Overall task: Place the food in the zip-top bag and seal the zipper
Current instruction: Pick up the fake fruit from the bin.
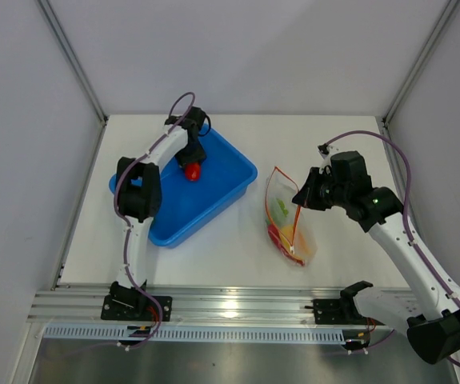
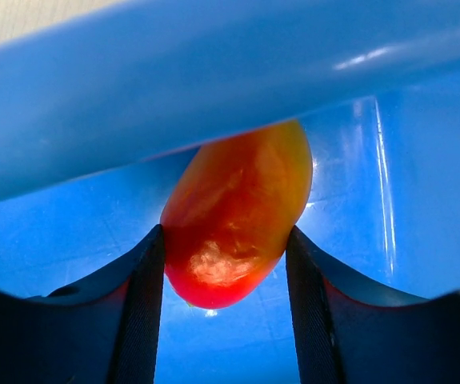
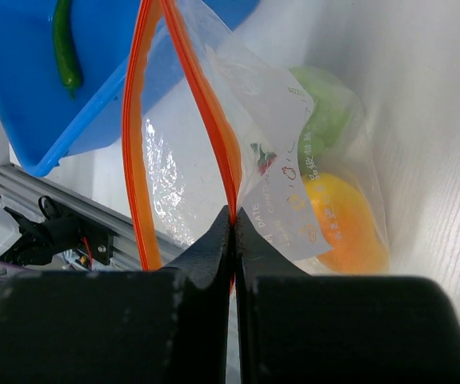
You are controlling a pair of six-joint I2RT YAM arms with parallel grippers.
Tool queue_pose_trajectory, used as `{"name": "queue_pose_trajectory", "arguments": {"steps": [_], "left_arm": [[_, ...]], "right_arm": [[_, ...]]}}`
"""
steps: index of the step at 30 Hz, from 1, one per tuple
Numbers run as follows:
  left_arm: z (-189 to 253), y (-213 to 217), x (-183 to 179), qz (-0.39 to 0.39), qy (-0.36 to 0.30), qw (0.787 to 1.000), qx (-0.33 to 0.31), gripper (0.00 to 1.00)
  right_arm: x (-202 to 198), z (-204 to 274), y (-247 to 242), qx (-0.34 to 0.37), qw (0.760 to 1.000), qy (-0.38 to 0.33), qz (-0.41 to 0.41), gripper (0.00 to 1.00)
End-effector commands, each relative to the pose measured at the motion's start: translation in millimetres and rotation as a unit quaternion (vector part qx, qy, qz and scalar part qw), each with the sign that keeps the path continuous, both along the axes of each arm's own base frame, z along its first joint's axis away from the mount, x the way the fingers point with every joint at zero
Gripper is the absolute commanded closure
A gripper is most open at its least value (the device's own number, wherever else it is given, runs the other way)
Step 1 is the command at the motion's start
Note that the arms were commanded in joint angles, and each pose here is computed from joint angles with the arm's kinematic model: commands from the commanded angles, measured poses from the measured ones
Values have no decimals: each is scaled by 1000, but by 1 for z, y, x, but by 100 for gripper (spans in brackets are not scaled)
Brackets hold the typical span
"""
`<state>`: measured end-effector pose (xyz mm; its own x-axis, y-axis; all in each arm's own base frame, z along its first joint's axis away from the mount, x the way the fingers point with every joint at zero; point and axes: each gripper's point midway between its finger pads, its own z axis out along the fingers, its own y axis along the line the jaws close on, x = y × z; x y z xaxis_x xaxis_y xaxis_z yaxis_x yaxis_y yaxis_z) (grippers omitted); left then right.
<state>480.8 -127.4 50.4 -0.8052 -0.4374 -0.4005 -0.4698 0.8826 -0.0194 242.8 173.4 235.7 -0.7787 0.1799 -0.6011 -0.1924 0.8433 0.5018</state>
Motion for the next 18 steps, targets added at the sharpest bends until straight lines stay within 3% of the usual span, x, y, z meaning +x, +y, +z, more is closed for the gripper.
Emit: {"name": "queue_pose_trajectory", "arguments": {"steps": [1, 7, 10, 18], "left_arm": [[16, 7, -4, -6, -17, 1000, 2, 99], [34, 1, -25, -30, -26, 999, -18, 99], [68, -7, -33, -51, -58, 996, -35, 99], [146, -49, -100, -148, -121, 975, -114, 100]], "right_arm": [[4, 13, 2, 15, 1000, -26, -5, 100], [8, 11, 2, 12, 999, -28, -12, 100], [10, 15, -1, 3, 999, -36, -16, 100], [15, 18, -5, -18, 999, -38, -16, 100]]}}
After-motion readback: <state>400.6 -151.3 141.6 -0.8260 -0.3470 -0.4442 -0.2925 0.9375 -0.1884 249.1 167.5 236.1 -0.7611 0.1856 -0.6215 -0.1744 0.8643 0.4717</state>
